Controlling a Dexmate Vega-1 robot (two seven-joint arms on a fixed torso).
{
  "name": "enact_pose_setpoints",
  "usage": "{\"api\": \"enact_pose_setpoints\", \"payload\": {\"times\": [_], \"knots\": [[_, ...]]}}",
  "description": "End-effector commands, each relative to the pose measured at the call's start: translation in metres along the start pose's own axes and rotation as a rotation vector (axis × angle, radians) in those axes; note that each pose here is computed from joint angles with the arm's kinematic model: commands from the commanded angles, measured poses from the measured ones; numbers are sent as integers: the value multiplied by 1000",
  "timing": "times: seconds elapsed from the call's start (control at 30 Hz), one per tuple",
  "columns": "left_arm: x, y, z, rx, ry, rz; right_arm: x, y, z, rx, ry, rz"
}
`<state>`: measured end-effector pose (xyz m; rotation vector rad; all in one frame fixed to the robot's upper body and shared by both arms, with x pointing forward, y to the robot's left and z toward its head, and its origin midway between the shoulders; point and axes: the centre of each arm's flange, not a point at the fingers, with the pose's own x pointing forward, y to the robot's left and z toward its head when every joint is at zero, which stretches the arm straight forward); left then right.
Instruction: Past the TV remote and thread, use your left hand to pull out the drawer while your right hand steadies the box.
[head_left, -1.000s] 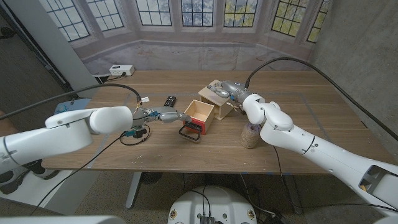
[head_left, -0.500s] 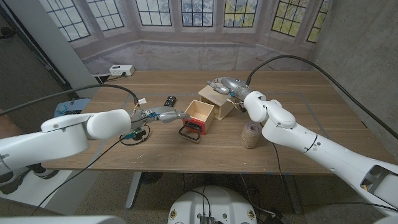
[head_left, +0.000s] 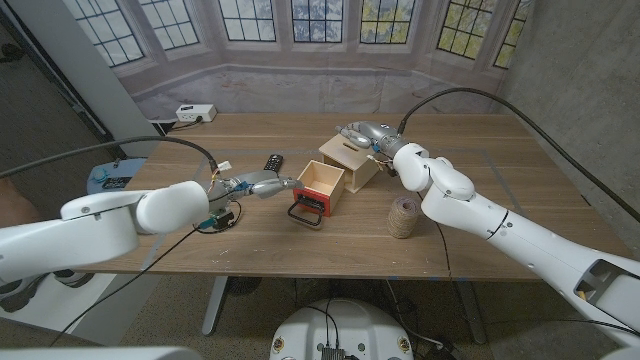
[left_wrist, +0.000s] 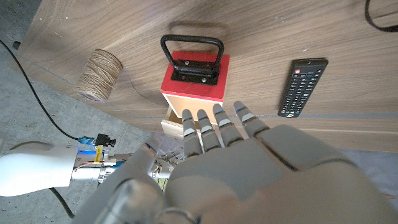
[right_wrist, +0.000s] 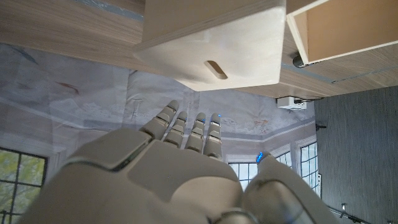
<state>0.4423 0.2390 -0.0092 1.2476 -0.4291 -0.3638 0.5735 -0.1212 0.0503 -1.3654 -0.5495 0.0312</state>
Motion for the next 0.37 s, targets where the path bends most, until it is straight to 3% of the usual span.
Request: {"api": "enact_pose_setpoints", "payload": {"times": [0.03,0.17,0.37], "knots": [[-1,-2,1,-10,-21,67,17,1,-19,81,48,-5],[3,-2,1,-25,-33,89,22,9,-31,160,74,-8],[8,-1,-3,-53,-53,120,22,11,-35,198,102,-30]]}}
